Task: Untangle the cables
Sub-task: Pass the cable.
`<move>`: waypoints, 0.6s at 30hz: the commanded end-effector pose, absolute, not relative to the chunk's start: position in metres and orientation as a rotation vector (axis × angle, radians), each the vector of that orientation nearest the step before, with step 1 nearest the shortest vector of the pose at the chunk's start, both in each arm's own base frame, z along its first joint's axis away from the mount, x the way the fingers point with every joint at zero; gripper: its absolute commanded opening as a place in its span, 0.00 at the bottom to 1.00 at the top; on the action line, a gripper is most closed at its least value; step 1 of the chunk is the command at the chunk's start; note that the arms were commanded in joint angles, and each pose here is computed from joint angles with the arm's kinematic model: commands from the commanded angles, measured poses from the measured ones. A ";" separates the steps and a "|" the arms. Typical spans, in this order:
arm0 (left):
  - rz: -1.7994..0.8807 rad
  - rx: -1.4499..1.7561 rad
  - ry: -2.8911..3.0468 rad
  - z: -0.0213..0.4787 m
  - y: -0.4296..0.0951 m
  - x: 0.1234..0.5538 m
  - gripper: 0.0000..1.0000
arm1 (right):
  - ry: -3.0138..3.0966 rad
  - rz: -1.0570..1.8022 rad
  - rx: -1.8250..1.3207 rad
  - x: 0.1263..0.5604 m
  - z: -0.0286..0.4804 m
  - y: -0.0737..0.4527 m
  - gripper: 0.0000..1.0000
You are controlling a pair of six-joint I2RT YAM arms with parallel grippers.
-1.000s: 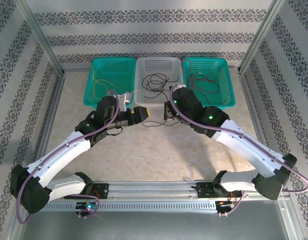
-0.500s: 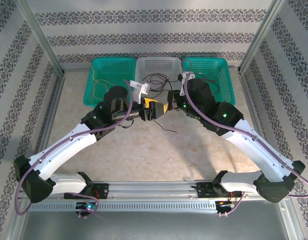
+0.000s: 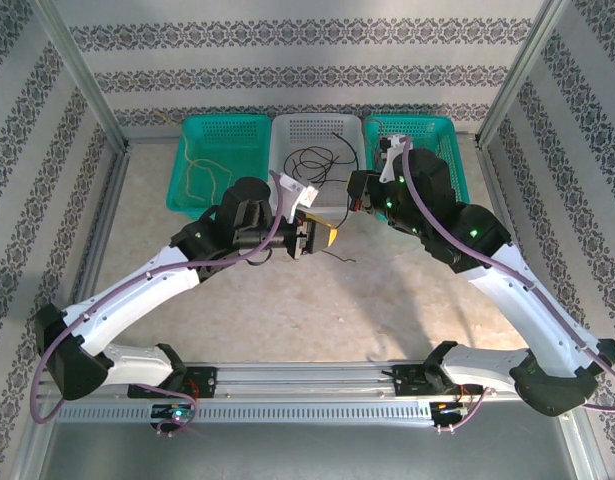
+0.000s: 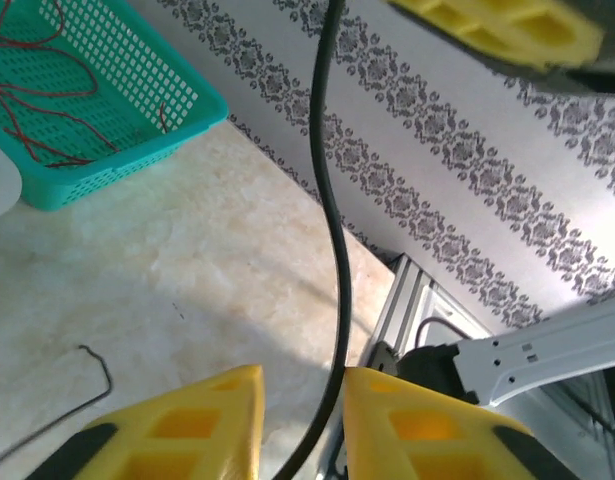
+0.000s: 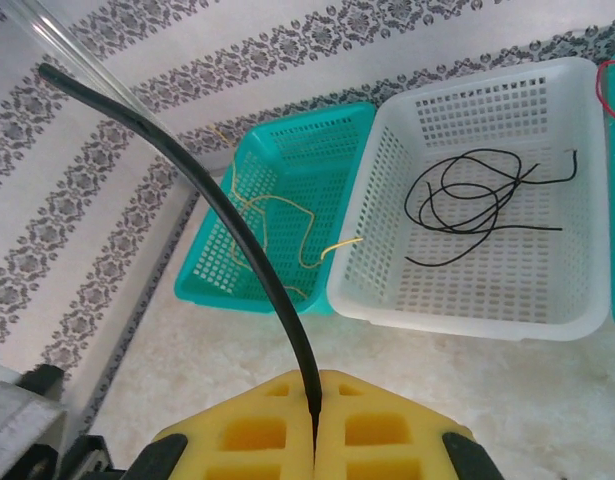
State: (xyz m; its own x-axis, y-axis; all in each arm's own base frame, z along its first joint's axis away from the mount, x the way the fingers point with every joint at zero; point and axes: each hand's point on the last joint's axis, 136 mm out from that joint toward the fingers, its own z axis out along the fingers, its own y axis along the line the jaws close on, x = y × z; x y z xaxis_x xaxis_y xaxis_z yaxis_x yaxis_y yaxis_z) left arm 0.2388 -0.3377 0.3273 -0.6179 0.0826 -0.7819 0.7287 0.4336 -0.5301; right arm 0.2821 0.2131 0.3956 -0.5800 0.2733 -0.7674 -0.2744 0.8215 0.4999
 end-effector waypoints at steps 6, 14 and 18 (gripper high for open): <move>-1.170 0.720 2.040 0.312 -0.348 0.237 0.16 | 2.002 0.913 0.047 0.277 0.422 0.220 0.00; -1.124 0.666 1.993 0.312 -0.348 0.248 0.00 | 1.948 1.136 0.153 0.278 0.430 0.222 0.00; -1.118 0.636 1.948 0.320 -0.346 0.252 0.00 | 1.954 1.142 0.169 0.279 0.426 0.220 0.00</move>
State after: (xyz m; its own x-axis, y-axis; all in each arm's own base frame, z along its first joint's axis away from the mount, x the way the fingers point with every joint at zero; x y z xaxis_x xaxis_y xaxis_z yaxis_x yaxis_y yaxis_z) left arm 0.2538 -0.3452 0.3089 -0.6033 0.0719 -0.7943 0.7146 0.4910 -0.4983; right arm 0.2816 0.2182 0.4036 -0.6526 0.4421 -0.6154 -0.2393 0.6503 0.7210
